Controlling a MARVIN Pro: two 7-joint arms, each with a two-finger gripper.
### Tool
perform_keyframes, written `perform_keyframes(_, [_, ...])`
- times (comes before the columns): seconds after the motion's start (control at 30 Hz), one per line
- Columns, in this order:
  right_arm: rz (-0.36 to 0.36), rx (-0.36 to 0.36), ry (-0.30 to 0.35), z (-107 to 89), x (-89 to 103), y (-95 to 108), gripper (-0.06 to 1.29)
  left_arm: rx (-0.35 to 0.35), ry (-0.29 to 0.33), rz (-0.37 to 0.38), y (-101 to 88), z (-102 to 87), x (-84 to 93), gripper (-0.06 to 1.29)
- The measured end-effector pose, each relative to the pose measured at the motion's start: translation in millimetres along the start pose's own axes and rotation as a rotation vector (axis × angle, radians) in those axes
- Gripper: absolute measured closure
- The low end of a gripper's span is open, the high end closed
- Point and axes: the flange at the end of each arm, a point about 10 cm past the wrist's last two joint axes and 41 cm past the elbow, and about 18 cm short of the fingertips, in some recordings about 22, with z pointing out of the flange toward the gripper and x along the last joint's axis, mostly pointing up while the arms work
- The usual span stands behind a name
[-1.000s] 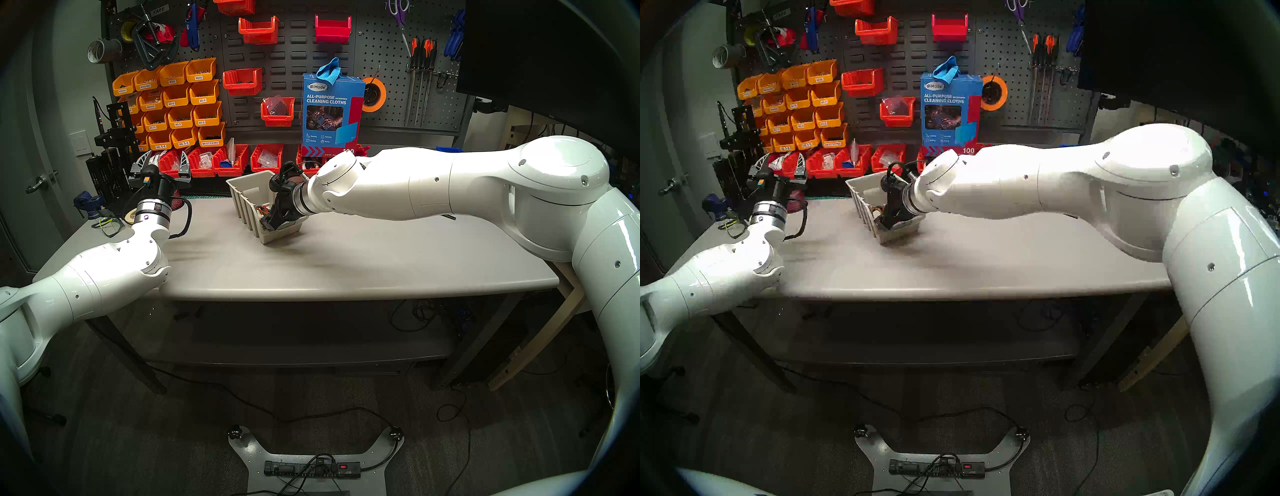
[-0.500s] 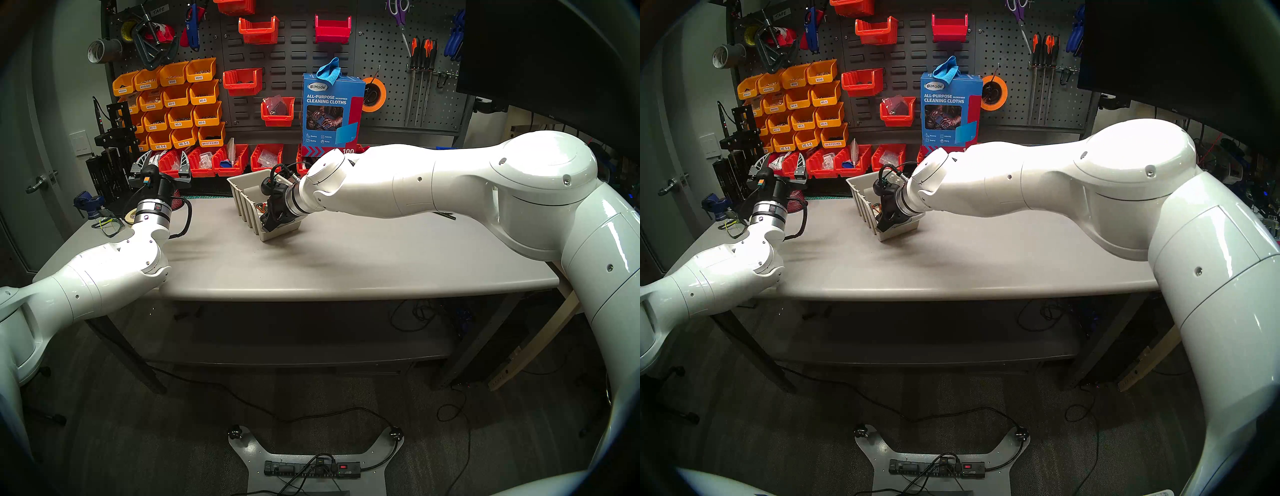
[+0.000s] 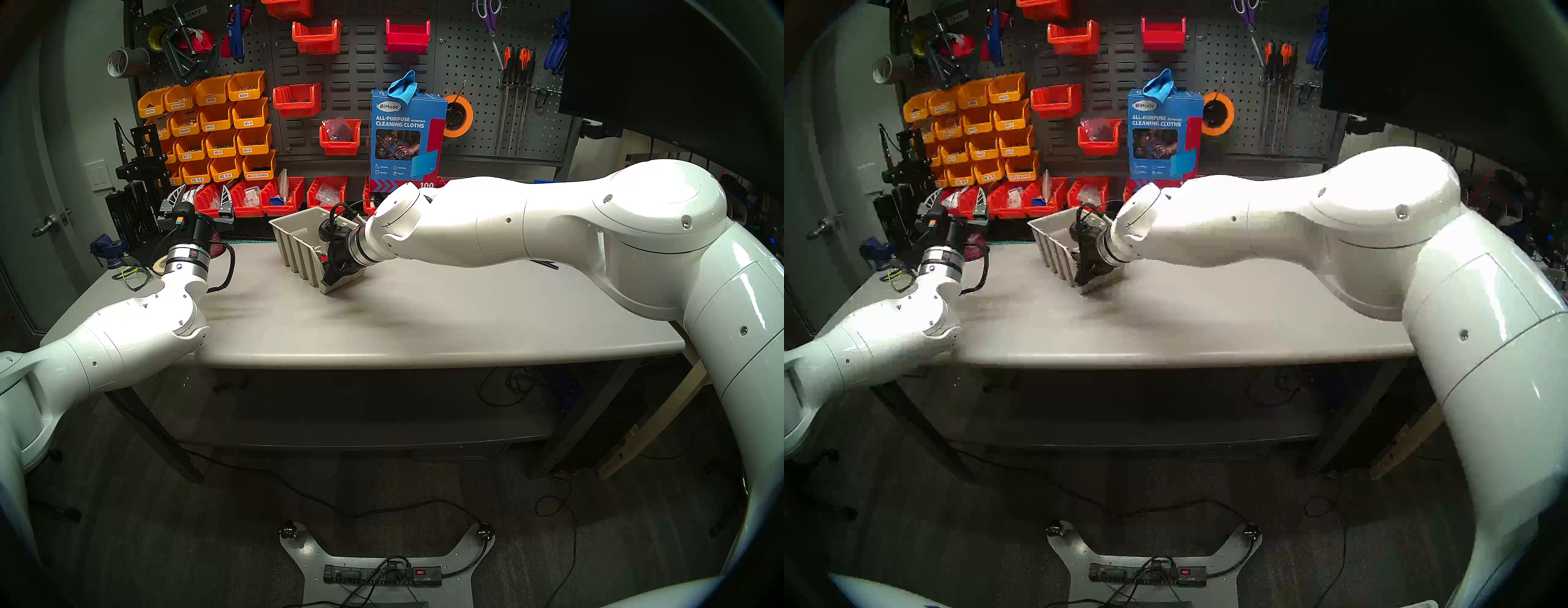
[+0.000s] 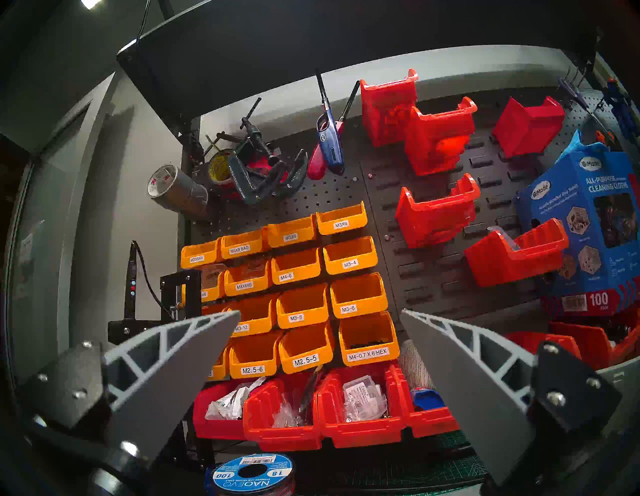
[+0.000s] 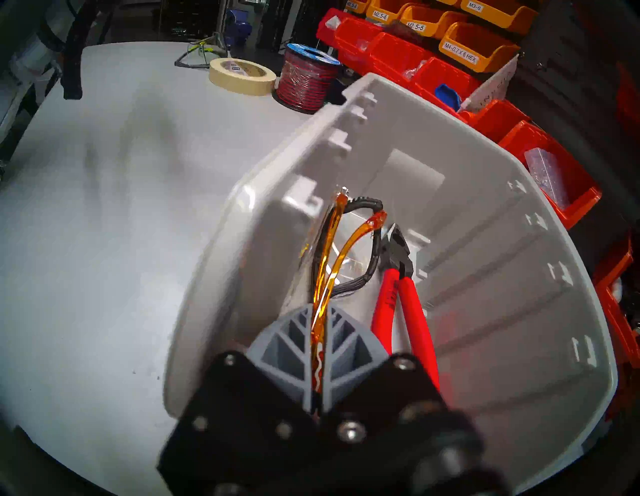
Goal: Take out tools from the storage box
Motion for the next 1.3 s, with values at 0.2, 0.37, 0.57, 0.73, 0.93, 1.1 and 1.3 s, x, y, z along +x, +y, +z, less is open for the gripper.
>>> perform_keyframes(0.2, [0.028,-0.035,0.035,1.3,-5.1,1,1.27,0.000,0.000,0.000,0.0,0.0,0.0,-0.02])
perform_keyframes(0.37, [0.053,-0.054,0.060,1.5,-8.2,3,1.27,0.000,0.000,0.000,0.0,0.0,0.0,-0.02])
perform_keyframes(0.57, [0.067,-0.082,0.086,-2.3,-8.0,11,1.27,0.000,0.000,0.000,0.0,0.0,0.0,-0.02])
perform_keyframes(0.73, [0.071,-0.095,0.105,-5.2,-6.6,13,1.27,0.000,0.000,0.000,0.0,0.0,0.0,-0.02])
perform_keyframes(0.93, [0.077,-0.112,0.140,-10.9,2.6,17,1.27,0.000,0.000,0.000,0.0,0.0,0.0,-0.02])
perform_keyframes(1.1, [0.087,-0.141,0.167,-17.3,10.3,27,1.27,0.000,0.000,0.000,0.0,-0.1,0.0,-0.02])
perform_keyframes(1.3, [0.103,-0.192,0.196,-26.1,18.1,45,1.27,0.000,0.000,0.000,0.0,-0.1,0.0,-0.02])
